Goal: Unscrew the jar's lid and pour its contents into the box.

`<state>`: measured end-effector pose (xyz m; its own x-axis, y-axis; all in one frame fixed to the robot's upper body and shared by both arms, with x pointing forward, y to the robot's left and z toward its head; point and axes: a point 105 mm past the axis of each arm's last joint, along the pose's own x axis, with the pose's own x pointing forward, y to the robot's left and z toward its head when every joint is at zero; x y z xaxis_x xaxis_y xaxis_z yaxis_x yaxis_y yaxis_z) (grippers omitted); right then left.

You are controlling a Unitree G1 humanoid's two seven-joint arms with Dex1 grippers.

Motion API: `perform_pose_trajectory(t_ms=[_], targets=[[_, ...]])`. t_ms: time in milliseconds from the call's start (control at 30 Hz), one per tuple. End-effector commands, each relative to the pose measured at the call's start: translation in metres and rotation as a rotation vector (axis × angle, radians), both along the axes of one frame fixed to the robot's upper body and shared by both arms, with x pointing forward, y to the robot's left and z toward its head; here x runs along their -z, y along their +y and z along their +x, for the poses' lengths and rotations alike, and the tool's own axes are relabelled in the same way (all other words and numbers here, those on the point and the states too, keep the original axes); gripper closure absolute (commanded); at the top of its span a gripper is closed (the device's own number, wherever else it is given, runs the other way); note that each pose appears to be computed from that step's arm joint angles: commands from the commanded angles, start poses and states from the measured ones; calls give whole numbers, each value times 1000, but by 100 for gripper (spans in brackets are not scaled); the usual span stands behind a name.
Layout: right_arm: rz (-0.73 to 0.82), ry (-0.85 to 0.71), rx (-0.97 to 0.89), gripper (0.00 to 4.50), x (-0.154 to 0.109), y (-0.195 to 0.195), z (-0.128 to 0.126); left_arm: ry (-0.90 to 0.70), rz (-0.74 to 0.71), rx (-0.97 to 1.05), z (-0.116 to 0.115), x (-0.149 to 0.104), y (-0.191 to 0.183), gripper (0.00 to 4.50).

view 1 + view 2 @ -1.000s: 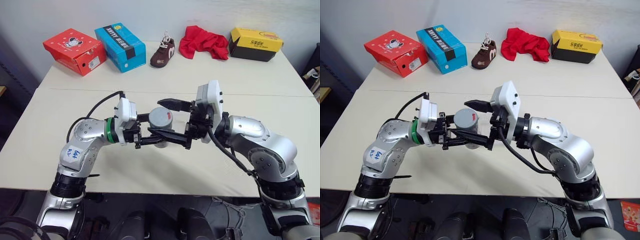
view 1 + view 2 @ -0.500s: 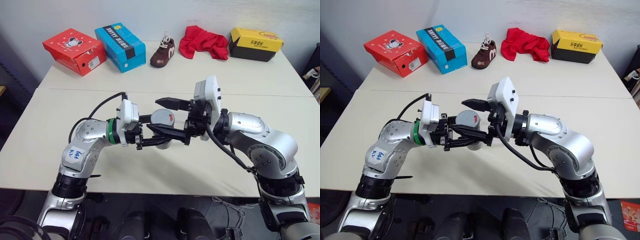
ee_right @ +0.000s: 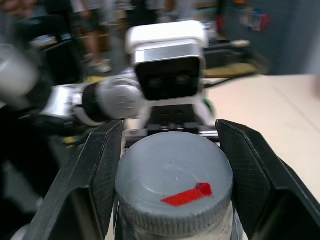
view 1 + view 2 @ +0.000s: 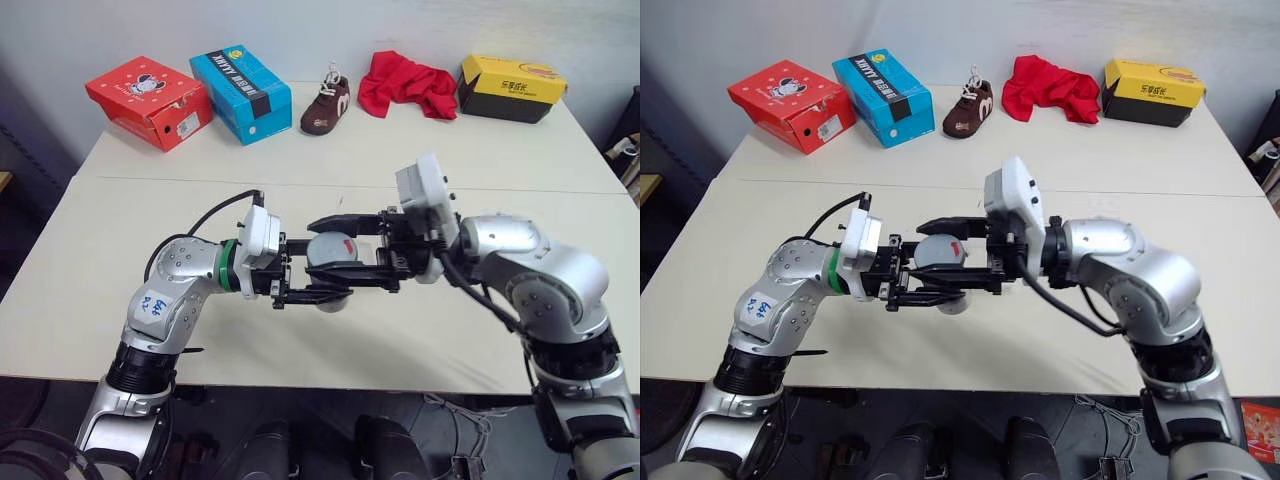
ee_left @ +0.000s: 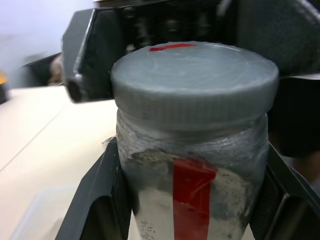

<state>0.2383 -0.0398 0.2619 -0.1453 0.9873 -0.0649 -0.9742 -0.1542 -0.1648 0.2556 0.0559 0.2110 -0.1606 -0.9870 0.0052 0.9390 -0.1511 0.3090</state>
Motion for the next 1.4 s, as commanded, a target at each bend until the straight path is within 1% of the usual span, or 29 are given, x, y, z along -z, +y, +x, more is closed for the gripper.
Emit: perform_pose_trajectory(t_ms=[33, 100, 200, 267, 300, 333, 367, 400, 467, 567, 667, 767, 900, 1167, 1400], targets=[[-26, -30, -83, 199, -11, -11, -5, -53, -1, 102, -12, -10, 12, 213], [-29, -49, -84, 199, -13, -11, -3, -54, 5, 109, -13, -12, 13, 213], [12, -103, -18, 199, -18, -11, 6, -50, -1, 85, -10, -15, 13, 213], [33, -135, 24, 124, -19, -13, 10, -36, 2, 53, -8, -16, 13, 213], [32, -135, 29, 98, -18, -14, 10, -28, 6, 37, -6, -16, 14, 213], [71, -161, 49, 67, -22, -15, 11, -15, 14, 11, -4, -15, 15, 213], [82, -150, 61, 33, -23, -17, 10, -15, -5, -38, 2, -17, 15, 213], [107, -171, 88, 1, -26, -19, 11, -8, -34, -101, 12, -21, 17, 213], [148, -172, 137, 1, -29, -24, 12, 7, -81, -222, 30, -25, 22, 213], [181, -183, 201, 1, -33, -28, 15, -10, -63, -249, 34, -22, 26, 213], [175, -178, 247, 1, -27, -26, 18, 1, -72, -269, 37, -21, 23, 213], [148, -174, 270, 1, -20, -16, 22, 7, -71, -256, 35, -18, 16, 213], [139, -177, 311, 1, -19, -6, 33, 20, -60, -221, 32, -17, 8, 213], [127, -172, 295, 1, -18, 4, 40, 11, -59, -173, 28, -15, -1, 213], [124, -160, 303, 1, -16, 9, 48, -2, -63, -176, 28, -15, -3, 213]])
